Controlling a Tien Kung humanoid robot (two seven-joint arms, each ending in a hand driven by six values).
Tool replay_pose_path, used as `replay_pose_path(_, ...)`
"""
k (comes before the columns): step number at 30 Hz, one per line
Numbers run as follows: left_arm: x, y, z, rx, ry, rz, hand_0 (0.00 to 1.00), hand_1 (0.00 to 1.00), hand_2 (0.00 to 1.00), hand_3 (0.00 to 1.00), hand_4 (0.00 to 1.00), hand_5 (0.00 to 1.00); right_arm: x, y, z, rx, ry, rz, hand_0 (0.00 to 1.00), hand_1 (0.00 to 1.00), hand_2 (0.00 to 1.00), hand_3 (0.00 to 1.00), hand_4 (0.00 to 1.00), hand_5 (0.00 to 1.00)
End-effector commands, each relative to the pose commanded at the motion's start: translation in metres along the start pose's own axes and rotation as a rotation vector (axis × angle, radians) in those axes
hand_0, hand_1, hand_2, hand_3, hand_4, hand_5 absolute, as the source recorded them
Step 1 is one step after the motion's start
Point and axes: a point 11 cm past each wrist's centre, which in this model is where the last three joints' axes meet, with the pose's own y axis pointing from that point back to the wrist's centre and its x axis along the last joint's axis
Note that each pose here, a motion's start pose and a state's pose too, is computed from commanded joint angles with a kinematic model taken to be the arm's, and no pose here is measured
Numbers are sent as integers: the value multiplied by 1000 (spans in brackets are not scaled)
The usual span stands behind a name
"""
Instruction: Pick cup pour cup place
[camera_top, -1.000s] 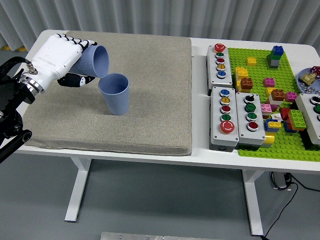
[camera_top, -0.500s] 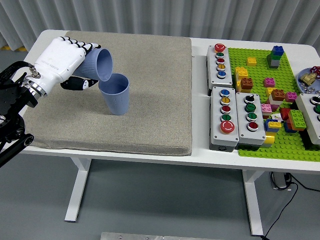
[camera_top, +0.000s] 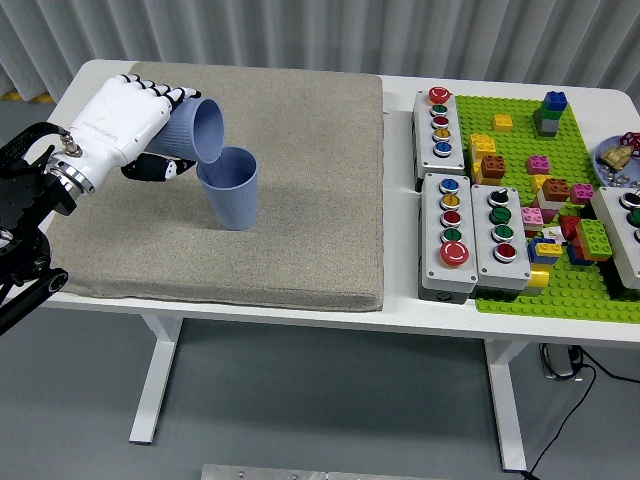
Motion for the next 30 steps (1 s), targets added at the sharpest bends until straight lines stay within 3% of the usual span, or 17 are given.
replay_pose_path(30, -4, 1, 0, 3, 0, -8, 553, 576, 656, 677, 556, 43, 1, 0, 3, -4, 2, 4, 740, 697, 737, 603, 149, 196)
